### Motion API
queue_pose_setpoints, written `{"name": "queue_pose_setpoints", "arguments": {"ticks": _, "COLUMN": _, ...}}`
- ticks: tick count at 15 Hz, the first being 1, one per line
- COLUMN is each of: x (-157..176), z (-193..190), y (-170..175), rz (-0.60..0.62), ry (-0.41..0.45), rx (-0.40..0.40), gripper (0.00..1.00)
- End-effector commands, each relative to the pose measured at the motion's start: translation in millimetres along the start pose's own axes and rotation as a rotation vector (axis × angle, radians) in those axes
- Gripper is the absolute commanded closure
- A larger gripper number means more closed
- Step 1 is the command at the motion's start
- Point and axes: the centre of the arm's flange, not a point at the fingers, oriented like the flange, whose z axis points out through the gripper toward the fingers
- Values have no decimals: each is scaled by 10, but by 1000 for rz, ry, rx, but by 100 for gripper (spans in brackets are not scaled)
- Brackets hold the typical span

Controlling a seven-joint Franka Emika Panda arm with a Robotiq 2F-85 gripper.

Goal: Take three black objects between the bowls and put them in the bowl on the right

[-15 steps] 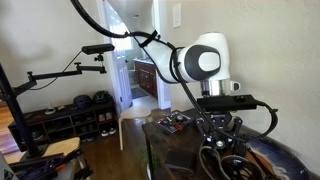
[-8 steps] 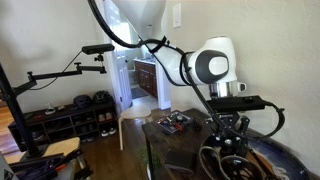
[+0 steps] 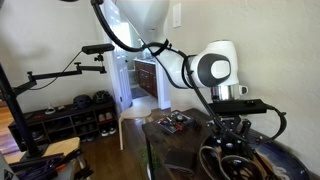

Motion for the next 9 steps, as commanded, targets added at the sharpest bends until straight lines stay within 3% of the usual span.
{"name": "queue_pose_setpoints", "arguments": {"ticks": 1, "x": -173, "z": 4, "y": -33, "rz": 20, "ry": -26, "rx": 11, "gripper": 26}}
{"name": "queue_pose_setpoints", "arguments": {"ticks": 5, "x": -274, "z": -63, "y": -61, "rz": 30, "ry": -41, "rx": 6, "gripper": 2}}
{"name": "queue_pose_setpoints", "arguments": {"ticks": 9, "x": -290, "z": -227, "y": -84, "rz": 40, "ry": -30, "rx": -6, "gripper": 0}}
